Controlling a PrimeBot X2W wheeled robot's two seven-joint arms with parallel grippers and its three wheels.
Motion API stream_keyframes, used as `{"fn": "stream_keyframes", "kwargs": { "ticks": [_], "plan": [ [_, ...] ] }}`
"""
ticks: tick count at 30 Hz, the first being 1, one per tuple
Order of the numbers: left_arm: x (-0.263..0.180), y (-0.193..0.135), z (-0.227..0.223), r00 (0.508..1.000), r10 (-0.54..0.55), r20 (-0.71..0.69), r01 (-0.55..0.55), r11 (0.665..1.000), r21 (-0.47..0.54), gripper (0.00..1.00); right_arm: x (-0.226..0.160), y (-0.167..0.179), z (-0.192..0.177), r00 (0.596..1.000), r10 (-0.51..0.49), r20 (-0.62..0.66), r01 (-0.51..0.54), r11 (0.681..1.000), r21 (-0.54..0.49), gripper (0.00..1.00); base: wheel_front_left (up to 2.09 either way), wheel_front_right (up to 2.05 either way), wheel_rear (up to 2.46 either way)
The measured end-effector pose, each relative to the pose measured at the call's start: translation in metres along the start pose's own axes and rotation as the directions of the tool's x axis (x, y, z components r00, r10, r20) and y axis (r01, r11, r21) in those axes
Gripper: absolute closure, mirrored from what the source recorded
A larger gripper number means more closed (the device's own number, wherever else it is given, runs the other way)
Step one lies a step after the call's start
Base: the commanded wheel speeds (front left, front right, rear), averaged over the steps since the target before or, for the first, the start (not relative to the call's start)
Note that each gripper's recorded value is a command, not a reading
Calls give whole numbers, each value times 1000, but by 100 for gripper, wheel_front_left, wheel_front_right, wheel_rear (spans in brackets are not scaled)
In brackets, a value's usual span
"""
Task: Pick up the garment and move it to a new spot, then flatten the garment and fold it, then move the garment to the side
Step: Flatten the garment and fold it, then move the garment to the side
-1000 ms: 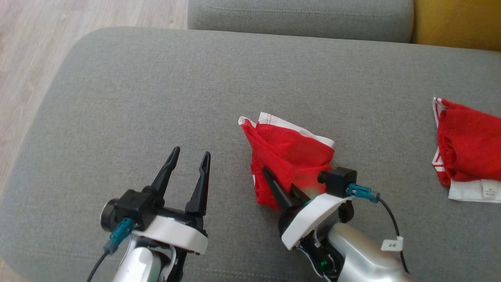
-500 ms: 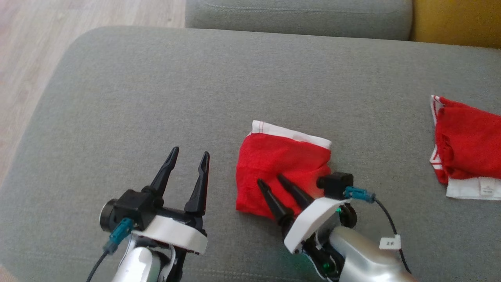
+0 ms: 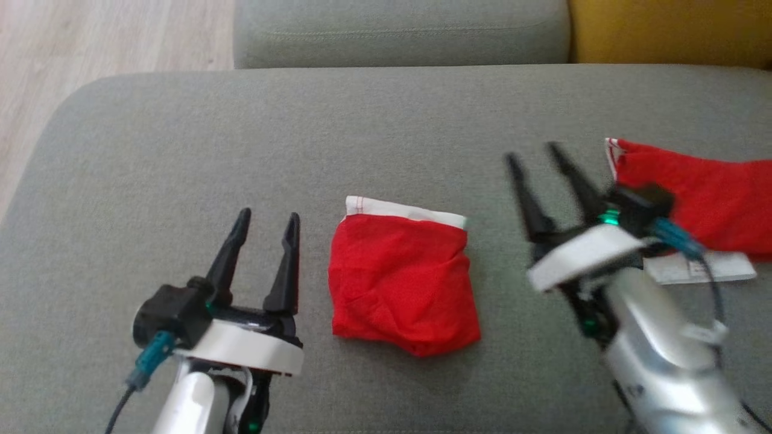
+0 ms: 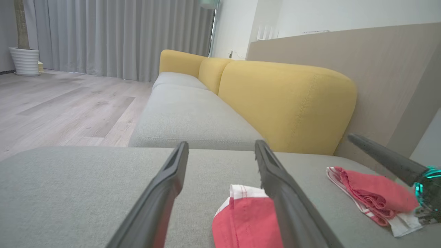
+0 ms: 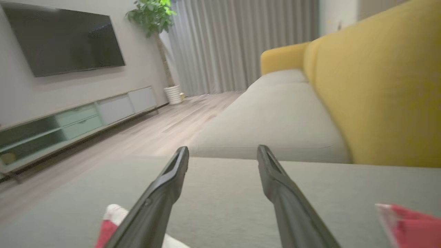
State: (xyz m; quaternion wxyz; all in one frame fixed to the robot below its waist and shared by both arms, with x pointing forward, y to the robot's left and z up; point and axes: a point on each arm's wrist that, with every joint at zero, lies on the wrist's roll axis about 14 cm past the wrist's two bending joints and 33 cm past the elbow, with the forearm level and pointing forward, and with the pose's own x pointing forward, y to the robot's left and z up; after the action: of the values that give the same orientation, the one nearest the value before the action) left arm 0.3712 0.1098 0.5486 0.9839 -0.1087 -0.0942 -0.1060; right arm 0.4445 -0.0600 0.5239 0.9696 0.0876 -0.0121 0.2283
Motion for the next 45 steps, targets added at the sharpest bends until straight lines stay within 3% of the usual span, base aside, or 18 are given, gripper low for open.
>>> {"fn": "stream_keyframes", "kwargs": {
  "ticks": [3, 11, 17, 28, 37, 45],
  "plan": [
    [2, 0, 8, 1000, 1, 26, -1, 1000, -1, 0, -28, -27, 5, 995, -97, 38, 99, 993, -61, 0, 0, 0, 0],
    [-4, -5, 0, 1000, -13, 0, 13, 1000, -14, 0, -77, -42, 9, 977, -206, 53, 213, 961, -179, 0, 0, 0, 0],
    [-19, -7, -17, 998, -15, -59, 14, 1000, -4, 0, -93, -30, 3, 979, -204, 27, 204, 942, -268, 0, 0, 0, 0],
    [-24, -4, -16, 998, -1, -58, 1, 1000, 7, 0, -101, -25, -13, 977, -214, -20, 203, 947, -249, 0, 0, 0, 0],
    [-11, 5, -26, 997, 13, -79, -12, 1000, 4, 0, -71, 0, -53, 979, -124, -164, 117, 992, -51, 0, 0, 0, 0],
    [-1, 17, -41, 992, 33, -119, -32, 999, 7, 0, -37, 27, -110, 939, 7, -344, 53, 985, 166, 0, 0, 0, 0]
  ]
}}
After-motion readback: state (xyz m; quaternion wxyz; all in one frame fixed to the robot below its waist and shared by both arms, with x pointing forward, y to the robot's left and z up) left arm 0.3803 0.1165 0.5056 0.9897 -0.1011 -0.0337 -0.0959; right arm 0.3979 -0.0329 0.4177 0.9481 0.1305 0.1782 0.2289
